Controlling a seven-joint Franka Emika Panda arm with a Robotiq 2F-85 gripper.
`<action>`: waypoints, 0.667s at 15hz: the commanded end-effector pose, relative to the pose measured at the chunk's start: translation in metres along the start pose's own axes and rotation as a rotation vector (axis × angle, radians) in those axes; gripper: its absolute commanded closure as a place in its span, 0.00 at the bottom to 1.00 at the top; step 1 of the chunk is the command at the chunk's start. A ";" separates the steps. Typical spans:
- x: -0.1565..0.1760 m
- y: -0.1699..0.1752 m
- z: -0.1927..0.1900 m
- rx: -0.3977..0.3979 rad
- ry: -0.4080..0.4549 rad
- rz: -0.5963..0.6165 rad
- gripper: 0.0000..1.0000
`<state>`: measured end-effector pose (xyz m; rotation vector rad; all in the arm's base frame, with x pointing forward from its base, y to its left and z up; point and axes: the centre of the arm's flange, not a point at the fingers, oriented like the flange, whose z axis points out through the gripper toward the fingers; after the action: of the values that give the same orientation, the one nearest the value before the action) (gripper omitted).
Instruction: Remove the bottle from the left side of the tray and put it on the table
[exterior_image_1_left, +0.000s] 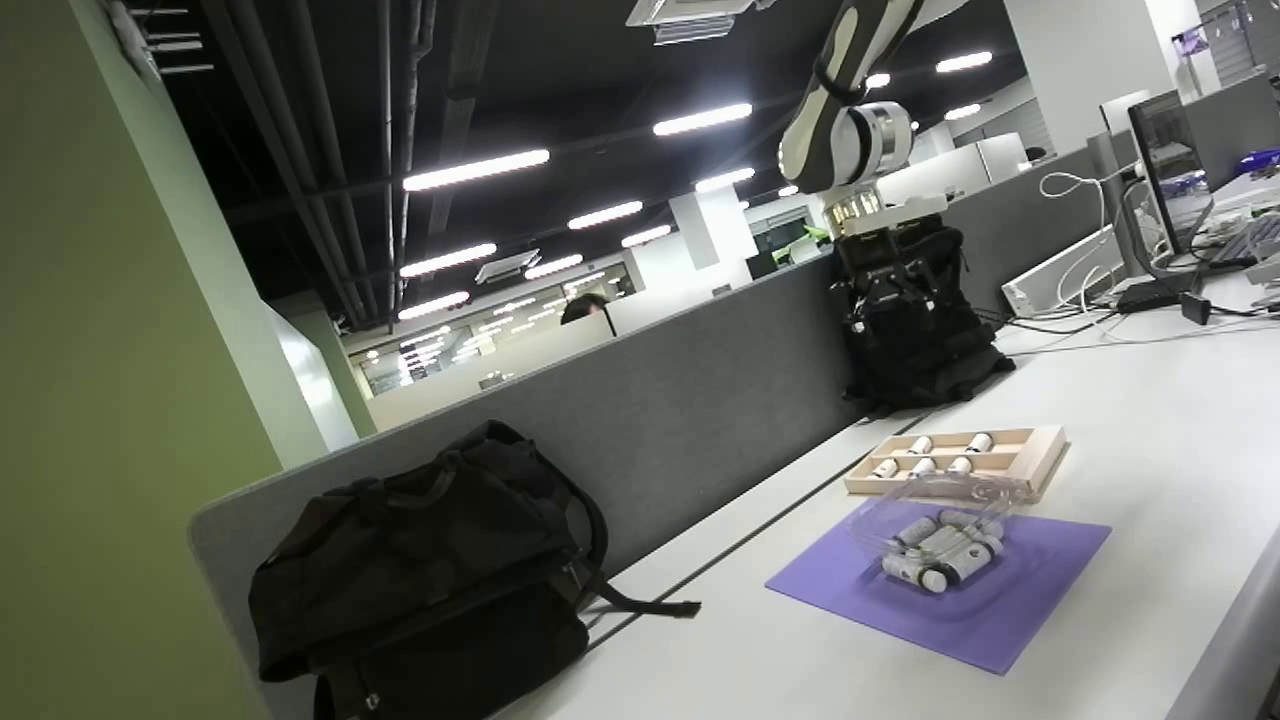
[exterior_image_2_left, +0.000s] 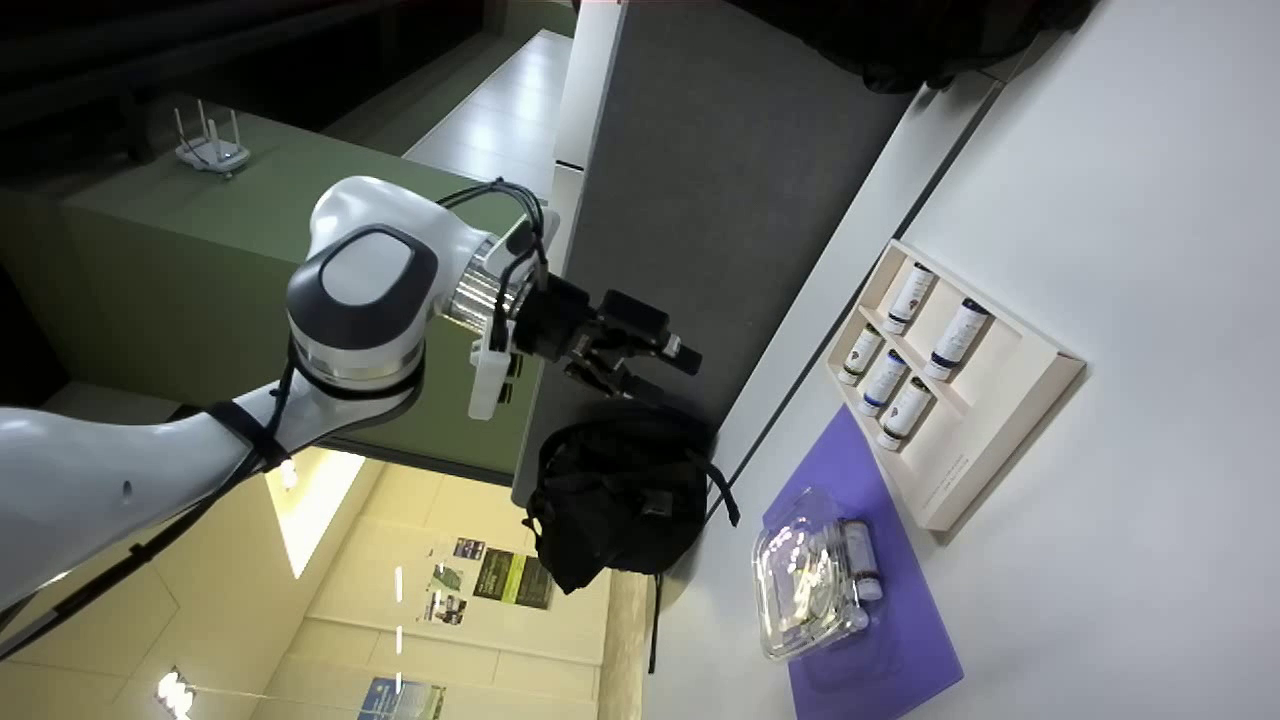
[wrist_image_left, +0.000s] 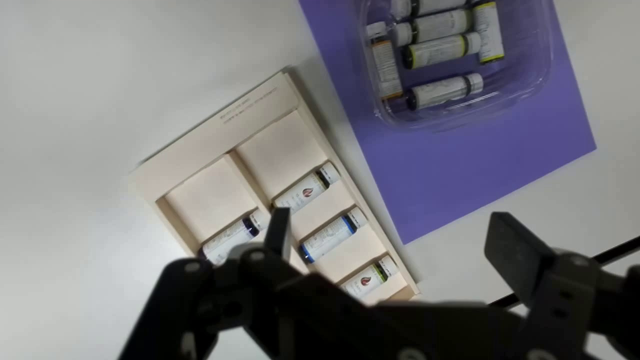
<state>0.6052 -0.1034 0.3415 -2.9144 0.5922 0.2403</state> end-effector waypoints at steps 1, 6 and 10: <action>0.019 0.001 0.034 0.104 -0.050 0.162 0.00; 0.016 0.008 0.068 0.163 -0.106 0.209 0.00; 0.019 0.009 0.076 0.177 -0.114 0.233 0.00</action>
<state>0.6092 -0.1043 0.2627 -2.6404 0.8862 0.3600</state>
